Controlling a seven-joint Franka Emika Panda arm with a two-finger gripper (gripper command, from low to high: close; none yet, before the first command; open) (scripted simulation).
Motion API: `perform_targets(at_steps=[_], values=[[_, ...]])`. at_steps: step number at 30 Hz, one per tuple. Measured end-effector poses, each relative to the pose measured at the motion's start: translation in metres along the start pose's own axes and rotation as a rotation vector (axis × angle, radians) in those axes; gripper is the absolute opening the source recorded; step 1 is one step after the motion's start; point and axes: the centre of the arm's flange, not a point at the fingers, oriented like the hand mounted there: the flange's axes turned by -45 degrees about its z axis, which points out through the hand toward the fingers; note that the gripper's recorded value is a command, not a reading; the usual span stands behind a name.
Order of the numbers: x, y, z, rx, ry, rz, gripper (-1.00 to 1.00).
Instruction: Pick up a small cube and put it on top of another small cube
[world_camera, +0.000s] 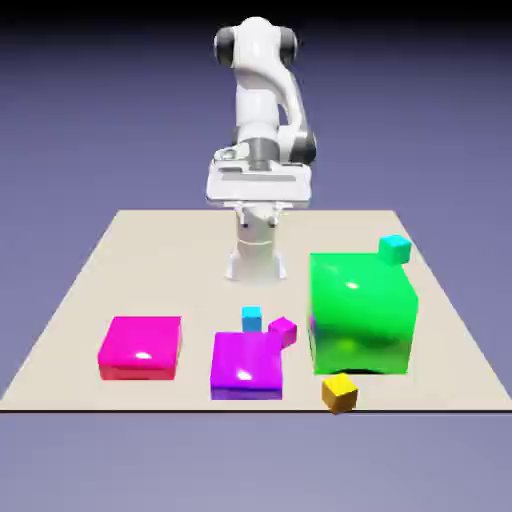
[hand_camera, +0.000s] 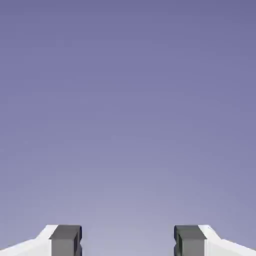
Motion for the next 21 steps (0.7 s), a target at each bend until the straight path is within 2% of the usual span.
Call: perform_targets(at_steps=[6, 12, 16, 21], values=[[-0.079, 0.059, 0.078, 0.034, -0.428, 0.452, 0.0], [-0.172, 0.094, 0.12, 0.04, -0.808, 0.905, 0.0], [-0.228, 0.11, 0.13, 0.035, -1.007, 1.219, 0.0], [-0.282, 0.123, 0.129, 0.037, -1.171, 1.602, 0.0]])
